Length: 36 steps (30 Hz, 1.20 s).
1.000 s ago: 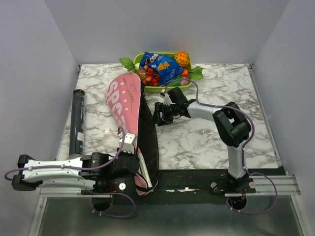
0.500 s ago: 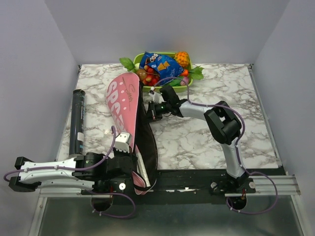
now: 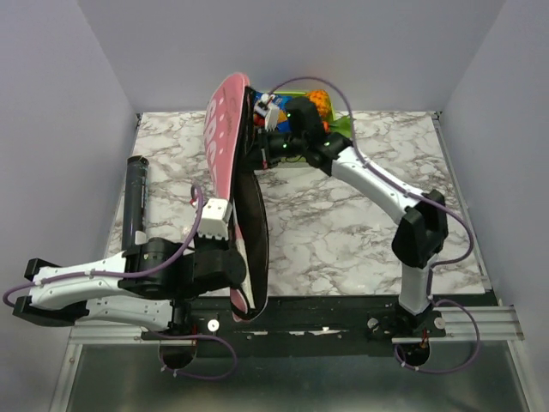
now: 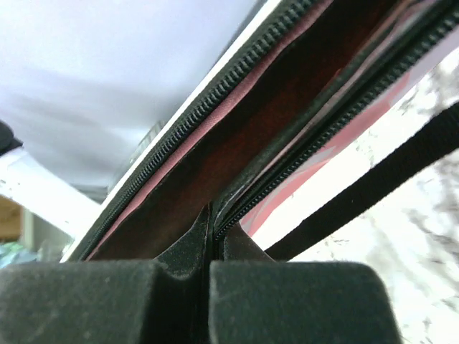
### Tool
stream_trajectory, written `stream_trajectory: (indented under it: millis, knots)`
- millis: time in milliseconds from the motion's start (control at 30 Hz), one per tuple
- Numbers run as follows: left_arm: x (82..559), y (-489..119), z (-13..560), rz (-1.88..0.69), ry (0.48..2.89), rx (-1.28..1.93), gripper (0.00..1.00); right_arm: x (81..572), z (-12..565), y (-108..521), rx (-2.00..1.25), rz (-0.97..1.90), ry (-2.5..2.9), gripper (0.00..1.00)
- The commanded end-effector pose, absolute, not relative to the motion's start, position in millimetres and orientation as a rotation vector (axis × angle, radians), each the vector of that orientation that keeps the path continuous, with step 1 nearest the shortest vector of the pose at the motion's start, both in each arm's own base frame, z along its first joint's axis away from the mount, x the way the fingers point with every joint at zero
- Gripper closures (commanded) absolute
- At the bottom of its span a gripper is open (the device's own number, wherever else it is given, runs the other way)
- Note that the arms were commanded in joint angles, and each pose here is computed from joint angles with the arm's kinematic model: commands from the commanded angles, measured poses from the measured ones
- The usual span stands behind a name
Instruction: Pack up the badminton gear
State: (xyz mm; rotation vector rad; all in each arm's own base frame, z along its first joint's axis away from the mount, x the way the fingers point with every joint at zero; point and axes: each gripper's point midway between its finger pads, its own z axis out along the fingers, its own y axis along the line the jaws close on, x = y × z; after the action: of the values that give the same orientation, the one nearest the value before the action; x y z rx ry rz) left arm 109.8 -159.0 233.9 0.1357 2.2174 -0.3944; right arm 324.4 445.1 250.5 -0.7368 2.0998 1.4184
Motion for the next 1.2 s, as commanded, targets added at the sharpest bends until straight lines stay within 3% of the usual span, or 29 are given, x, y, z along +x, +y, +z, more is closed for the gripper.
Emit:
stream_trajectory:
  millis: [0,200,233,300,367,400,500,667,967,1167]
  knots:
    - [136.0,-153.4,296.0,-0.164,2.064,0.210,1.00,322.1,325.8,410.8,-0.755,1.191,1.972,0.99]
    - [153.9,-153.3,349.1,-0.119,1.961,0.218,1.00,324.6,335.6,346.6,-0.576,0.892,1.997,0.99]
    - [159.5,-160.8,329.7,-0.102,1.970,0.226,1.00,324.2,302.1,335.8,-0.558,0.837,2.068,0.99]
    - [169.5,-153.3,322.3,-0.106,2.024,0.220,1.00,316.2,291.7,314.3,-0.498,0.853,2.172,0.99]
    - [167.3,-155.7,331.0,-0.222,2.031,0.159,1.00,302.3,282.9,300.2,-0.482,0.834,2.173,0.99]
    - [165.7,-148.3,338.0,-0.268,1.994,0.166,1.00,298.5,306.4,292.9,-0.449,0.850,2.073,0.99]
    - [183.8,-144.4,299.5,-0.202,2.016,0.160,1.00,305.8,254.8,262.3,-0.404,0.682,2.250,0.99]
    - [185.6,-161.8,300.2,-0.278,2.037,0.199,1.00,286.4,279.0,249.7,-0.366,0.752,2.146,0.99]
    - [199.1,-185.4,263.5,-0.167,2.053,0.380,1.00,259.8,225.1,225.9,-0.121,0.721,2.334,0.99]
    - [205.8,-209.8,255.3,-0.224,2.014,0.543,1.00,251.1,188.7,209.6,0.272,0.706,2.407,0.99]
